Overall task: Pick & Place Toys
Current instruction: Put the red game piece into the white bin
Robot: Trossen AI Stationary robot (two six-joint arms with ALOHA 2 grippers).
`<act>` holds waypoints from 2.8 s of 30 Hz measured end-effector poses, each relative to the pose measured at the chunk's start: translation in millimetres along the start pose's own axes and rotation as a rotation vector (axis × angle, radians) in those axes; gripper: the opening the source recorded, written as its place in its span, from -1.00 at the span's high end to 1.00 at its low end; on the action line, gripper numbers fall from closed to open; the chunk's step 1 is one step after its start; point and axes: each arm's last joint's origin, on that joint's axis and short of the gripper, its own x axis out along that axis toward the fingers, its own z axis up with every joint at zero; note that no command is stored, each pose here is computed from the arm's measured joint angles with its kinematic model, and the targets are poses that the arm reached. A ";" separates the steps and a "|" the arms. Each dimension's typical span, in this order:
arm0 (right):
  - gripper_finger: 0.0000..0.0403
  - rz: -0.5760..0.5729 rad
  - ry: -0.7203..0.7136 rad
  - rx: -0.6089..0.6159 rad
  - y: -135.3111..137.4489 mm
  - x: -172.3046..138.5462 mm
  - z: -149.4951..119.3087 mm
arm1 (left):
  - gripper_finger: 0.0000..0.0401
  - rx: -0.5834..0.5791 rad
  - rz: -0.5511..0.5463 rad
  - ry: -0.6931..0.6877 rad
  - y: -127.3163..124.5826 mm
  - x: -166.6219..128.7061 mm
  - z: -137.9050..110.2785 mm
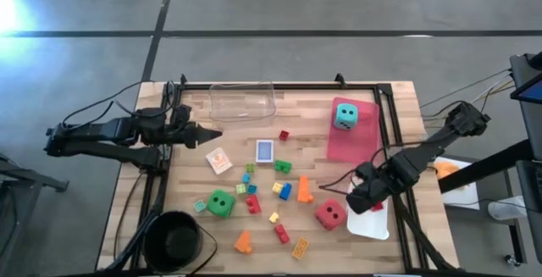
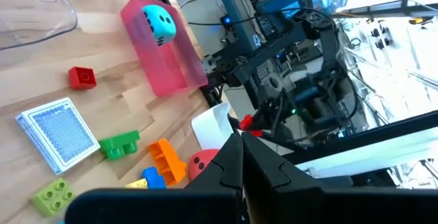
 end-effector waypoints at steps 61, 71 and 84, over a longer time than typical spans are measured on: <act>0.73 0.089 -0.036 0.002 -30.9 100.3 2.3 | 0.99 0.003 0.031 -0.013 2.1 0.0 -0.3; 0.06 0.099 -0.032 0.035 -30.1 100.1 2.1 | 0.99 -0.005 0.036 -0.023 2.3 0.0 0.0; -0.24 0.188 -0.016 0.057 -30.5 87.4 1.2 | 0.99 -0.031 0.036 -0.023 2.3 0.1 -0.1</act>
